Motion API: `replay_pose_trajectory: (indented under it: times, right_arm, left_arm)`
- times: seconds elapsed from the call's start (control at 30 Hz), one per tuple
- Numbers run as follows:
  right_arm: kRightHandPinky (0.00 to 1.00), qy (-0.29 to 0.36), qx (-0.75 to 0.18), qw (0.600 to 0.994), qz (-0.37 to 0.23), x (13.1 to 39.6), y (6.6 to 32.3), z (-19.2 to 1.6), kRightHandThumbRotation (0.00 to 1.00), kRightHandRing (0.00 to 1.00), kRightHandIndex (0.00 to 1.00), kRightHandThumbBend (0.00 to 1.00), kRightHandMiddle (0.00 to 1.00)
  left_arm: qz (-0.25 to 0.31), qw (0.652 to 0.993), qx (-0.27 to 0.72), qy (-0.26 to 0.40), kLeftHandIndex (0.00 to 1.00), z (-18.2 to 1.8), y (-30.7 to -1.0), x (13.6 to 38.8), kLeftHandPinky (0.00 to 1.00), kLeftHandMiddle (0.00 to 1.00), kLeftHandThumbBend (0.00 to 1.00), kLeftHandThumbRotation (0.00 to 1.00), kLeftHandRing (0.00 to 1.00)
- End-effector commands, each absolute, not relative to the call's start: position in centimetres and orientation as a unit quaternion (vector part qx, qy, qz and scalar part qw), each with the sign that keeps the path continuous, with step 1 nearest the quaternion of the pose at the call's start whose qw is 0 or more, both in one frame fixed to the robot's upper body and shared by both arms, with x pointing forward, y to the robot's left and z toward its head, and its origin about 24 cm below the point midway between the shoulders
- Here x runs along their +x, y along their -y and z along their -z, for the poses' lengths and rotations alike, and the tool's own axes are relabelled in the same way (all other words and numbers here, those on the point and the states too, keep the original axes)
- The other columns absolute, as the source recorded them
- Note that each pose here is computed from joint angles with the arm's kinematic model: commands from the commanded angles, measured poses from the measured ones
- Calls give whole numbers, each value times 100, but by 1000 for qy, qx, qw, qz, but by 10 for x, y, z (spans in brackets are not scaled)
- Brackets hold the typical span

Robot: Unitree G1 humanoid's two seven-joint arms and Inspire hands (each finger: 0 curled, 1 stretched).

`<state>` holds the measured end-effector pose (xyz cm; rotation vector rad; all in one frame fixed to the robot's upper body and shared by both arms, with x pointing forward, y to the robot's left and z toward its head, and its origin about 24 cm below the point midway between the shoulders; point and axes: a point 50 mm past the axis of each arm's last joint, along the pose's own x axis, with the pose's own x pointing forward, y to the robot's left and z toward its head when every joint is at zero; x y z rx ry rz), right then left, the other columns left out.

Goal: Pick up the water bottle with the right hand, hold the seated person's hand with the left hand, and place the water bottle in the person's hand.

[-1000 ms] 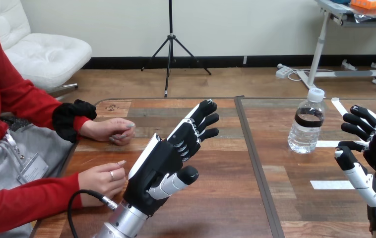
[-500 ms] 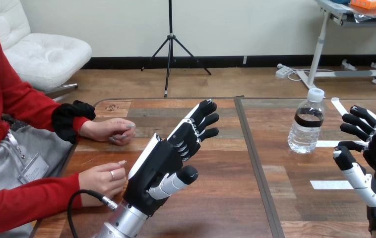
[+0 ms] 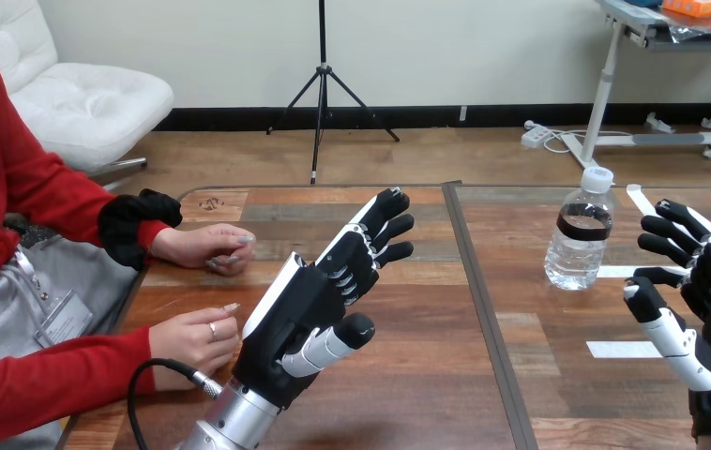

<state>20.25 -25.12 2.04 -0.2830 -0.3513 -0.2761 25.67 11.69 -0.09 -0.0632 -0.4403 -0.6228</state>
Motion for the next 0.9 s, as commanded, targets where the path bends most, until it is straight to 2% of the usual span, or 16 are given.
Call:
replay_pose_trajectory:
  times: [0.0,0.3,0.5,0.6,0.67,0.7,0.73,0.87]
  right_arm:
    - [59,217,-134,957,136,217,246,-38,71,74,79,100,76]
    - [58,219,-113,960,133,217,244,-37,69,74,77,100,76]
    - [50,220,-107,960,133,217,242,-37,67,69,73,100,74]
    - [45,223,-103,960,135,217,242,-37,64,63,69,100,71]
    - [41,226,-99,959,137,217,241,-36,57,55,62,100,64]
    - [41,227,-93,959,140,217,240,-36,57,55,62,100,64]
    - [36,228,-90,959,141,217,240,-36,52,47,56,100,56]
    - [27,224,-83,959,152,217,238,-34,45,34,45,100,43]
  left_arm:
    - [300,923,-28,240,96,-11,-115,266,89,97,100,77,95]
    - [301,922,-27,241,96,-11,-115,266,89,97,100,77,95]
    - [303,922,-27,241,96,-11,-115,266,89,97,100,77,95]
    - [303,922,-27,241,96,-11,-115,266,89,97,100,77,95]
    - [303,922,-28,240,96,-11,-115,266,89,97,100,77,95]
    - [303,922,-27,240,96,-11,-115,266,89,97,100,77,95]
    - [303,922,-27,240,96,-11,-115,266,89,97,100,77,95]
    - [303,922,-26,241,96,-11,-114,266,89,97,100,77,95]
